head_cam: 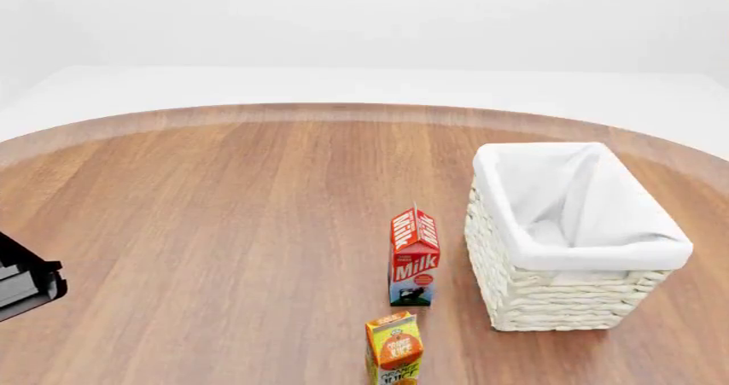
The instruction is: Pick up the cream cheese box and the butter, and put them in the basket.
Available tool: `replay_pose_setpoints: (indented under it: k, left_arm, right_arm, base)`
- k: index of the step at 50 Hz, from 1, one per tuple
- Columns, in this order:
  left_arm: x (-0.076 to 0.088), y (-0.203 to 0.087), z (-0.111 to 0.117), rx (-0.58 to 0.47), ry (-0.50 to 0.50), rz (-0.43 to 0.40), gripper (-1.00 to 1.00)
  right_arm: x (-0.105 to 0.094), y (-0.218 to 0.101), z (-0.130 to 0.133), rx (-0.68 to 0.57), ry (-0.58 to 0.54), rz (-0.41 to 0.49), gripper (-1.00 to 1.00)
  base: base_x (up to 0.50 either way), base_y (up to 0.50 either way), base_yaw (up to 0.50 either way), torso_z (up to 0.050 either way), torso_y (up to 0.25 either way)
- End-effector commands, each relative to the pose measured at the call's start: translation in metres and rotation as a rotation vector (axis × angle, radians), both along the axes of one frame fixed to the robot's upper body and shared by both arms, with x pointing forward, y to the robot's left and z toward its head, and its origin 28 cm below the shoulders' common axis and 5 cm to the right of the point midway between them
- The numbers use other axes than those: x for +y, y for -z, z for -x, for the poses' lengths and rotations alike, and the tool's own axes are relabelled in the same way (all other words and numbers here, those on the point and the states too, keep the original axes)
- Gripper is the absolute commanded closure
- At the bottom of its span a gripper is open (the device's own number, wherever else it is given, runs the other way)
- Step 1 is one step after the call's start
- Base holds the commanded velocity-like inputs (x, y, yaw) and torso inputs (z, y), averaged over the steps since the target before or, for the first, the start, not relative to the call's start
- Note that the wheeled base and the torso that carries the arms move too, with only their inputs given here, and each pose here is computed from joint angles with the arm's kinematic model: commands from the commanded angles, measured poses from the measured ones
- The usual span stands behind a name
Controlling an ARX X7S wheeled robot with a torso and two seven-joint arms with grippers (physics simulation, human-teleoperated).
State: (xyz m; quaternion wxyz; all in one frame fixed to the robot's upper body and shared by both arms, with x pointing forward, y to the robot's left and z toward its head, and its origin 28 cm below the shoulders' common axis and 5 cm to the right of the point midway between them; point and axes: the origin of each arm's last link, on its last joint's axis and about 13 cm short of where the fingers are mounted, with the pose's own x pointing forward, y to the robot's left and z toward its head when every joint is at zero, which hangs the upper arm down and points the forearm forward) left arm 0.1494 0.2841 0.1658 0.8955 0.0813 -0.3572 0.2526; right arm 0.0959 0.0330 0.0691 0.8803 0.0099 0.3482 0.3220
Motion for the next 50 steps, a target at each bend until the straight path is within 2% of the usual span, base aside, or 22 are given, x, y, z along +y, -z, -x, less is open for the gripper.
replay_pose_setpoints:
  k: [1,11,25,50]
  left_arm:
    - [0.002,0.0,0.001,-0.006,-0.016,-0.009,-1.0]
    - [0.001,0.001,-0.001,0.0,-0.008,-0.01,-1.0]
    - [0.001,0.002,-0.001,0.001,-0.007,-0.009,-1.0]
    - [0.002,0.001,-0.001,0.0,-0.01,-0.006,-1.0]
  right_arm:
    - [0.002,-0.009,0.001,0.005,-0.019,-0.005,-1.0]
    - [0.0,-0.02,-0.002,0.0,0.013,0.008,-1.0]
    - [-0.001,-0.021,0.003,0.003,0.0,0.044,-1.0]
    - [0.002,-0.01,0.006,0.051,-0.041,0.071,-1.0]
  base:
    - [0.0,0.0,0.0,0.0,0.0]
    - [0.0,0.0,0.0,0.0,0.0]
    - [0.0,0.0,0.0,0.0,0.0]
    - [0.0,0.0,0.0,0.0,0.0]
